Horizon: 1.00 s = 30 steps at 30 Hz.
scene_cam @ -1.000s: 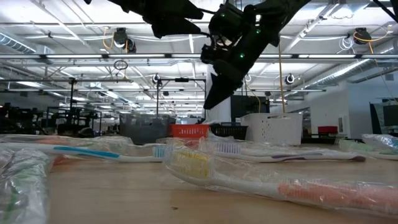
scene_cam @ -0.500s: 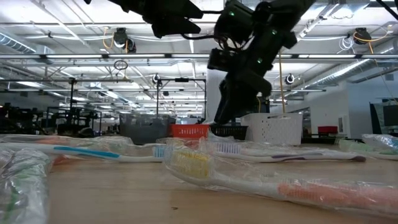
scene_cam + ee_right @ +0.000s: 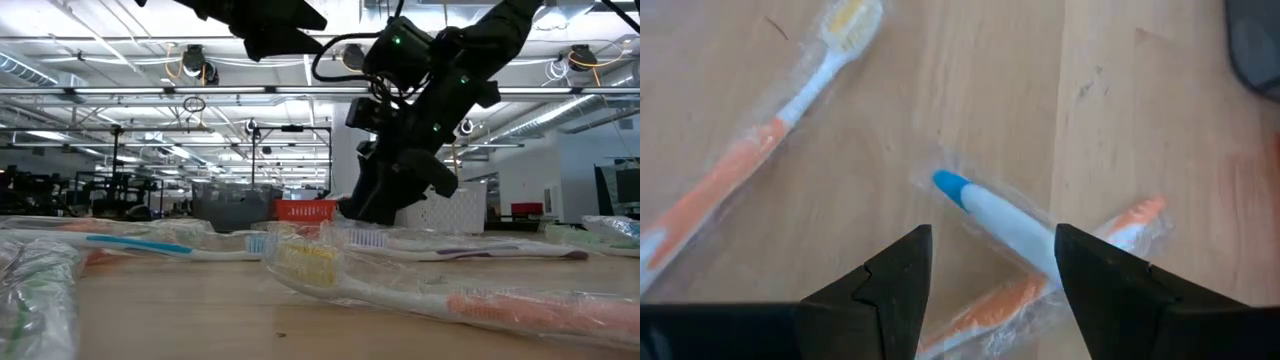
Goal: Pick & Place Toothbrushes
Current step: Put the blue toothbrush into the gray bin
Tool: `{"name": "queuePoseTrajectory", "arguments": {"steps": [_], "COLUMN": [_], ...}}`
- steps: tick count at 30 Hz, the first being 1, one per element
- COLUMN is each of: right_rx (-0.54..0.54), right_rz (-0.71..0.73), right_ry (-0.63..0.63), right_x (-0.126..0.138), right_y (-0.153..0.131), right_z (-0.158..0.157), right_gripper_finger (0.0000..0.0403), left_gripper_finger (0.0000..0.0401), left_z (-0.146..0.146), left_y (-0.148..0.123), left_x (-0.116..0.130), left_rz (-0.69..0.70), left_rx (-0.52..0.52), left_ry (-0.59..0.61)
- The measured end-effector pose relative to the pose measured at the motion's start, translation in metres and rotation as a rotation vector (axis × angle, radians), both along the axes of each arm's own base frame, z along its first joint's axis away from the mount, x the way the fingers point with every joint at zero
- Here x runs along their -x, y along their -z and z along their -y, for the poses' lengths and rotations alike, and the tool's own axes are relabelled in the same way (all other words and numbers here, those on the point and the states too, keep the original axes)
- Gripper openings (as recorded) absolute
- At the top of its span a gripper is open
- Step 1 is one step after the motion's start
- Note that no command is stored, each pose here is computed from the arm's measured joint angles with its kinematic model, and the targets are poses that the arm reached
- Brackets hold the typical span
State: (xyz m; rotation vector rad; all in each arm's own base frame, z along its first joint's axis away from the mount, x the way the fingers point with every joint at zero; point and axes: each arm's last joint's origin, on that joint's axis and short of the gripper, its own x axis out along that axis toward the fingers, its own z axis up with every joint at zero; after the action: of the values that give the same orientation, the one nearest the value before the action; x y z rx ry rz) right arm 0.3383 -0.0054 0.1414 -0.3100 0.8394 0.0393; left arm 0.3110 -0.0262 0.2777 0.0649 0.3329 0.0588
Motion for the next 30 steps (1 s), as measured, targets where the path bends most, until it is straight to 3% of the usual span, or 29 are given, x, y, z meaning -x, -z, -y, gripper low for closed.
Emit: {"name": "queuePoseTrajectory", "arguments": {"steps": [11,18,24,30], "right_rx": [0.012,0.008,0.015,0.019], "right_rz": [0.036,0.0,0.076,0.06], "right_ry": [-0.017,-0.019,-0.027,0.003], "right_x": [-0.003,-0.008,-0.017,-0.016], "right_y": [-0.003,0.019,0.025,0.026], "right_z": [0.0,-0.002,-0.004,-0.003], "right_gripper_finger": [0.0205,0.0205,0.0205,0.017], "left_gripper_finger": [0.0273,0.0273,0.0273,0.0273], "left_z": [0.0,0.0,0.0,0.0], "left_y": [0.0,0.0,0.0,0.001], "left_x": [0.0,0.0,0.0,0.0], "left_rz": [0.0,0.001,0.0,-0.011], "left_rx": [-0.001,0.0,-0.001,-0.002], "left_ry": [-0.004,-0.004,-0.004,-0.004]}}
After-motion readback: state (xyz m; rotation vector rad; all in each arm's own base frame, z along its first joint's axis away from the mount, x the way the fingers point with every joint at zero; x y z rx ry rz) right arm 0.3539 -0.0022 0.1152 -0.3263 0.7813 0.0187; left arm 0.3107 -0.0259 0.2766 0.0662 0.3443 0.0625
